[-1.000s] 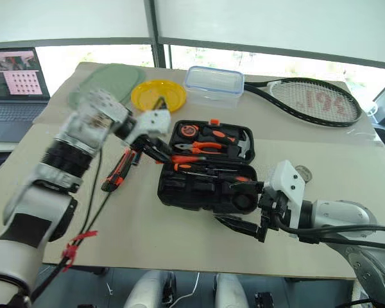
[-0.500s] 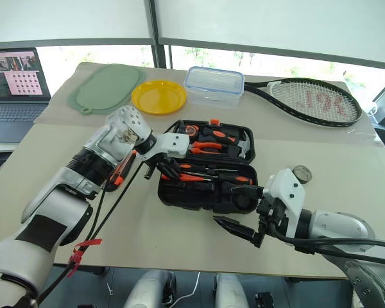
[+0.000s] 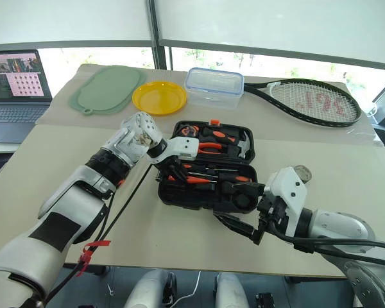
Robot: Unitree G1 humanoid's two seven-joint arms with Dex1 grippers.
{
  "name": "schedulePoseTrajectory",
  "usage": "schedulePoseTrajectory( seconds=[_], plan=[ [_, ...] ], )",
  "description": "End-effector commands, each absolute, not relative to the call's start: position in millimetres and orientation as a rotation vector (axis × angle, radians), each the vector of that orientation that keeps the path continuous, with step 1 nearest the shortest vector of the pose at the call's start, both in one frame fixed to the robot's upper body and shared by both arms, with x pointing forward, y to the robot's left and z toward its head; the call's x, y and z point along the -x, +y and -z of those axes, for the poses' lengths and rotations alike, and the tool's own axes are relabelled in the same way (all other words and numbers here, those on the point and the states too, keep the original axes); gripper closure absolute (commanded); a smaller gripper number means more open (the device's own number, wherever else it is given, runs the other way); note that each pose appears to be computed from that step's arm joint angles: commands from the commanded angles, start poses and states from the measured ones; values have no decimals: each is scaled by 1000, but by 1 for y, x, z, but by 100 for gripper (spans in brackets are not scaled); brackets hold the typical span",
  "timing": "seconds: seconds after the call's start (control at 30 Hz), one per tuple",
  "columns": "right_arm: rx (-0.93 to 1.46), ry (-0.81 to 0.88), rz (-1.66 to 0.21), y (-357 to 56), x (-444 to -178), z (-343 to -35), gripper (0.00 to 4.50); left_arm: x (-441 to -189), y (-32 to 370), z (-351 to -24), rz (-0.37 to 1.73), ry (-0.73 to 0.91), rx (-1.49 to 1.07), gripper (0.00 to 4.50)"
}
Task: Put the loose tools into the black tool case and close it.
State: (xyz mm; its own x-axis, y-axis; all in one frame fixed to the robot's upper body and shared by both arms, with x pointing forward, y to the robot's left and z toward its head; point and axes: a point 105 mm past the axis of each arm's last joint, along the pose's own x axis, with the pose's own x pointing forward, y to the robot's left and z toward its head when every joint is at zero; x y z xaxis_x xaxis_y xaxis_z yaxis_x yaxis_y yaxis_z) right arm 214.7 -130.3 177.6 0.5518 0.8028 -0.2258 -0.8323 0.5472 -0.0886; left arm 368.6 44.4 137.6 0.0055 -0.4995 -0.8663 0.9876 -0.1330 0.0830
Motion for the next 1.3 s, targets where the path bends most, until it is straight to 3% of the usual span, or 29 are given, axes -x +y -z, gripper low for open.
schedulePoseTrajectory(
  seconds=[0.03, 0.2, 0.43, 0.53, 0.73, 0.97, 1.3],
  plan=[
    [210, 100, -973, -130, -213, -190, 0, -365, 51, -138, 1489, 751, -939, 306],
    [199, 99, -983, -128, -215, -191, 0, -362, 55, -167, 1500, 688, -873, 141],
    [204, 115, -986, -130, -217, -189, 0, -348, 72, -202, 1543, 496, -723, 141],
    [204, 116, -990, -129, -218, -190, 0, -350, 68, -200, 1546, 330, -598, 218],
    [211, 122, -1000, -130, -219, -191, 0, -355, 63, -169, 1501, 198, -507, 443],
    [211, 124, -1000, -130, -218, -192, 0, -366, 60, -150, 1414, 177, -459, 443],
    [198, 125, -997, -129, -219, -191, 0, -362, 65, -127, 1454, 237, -559, 443]
  ],
)
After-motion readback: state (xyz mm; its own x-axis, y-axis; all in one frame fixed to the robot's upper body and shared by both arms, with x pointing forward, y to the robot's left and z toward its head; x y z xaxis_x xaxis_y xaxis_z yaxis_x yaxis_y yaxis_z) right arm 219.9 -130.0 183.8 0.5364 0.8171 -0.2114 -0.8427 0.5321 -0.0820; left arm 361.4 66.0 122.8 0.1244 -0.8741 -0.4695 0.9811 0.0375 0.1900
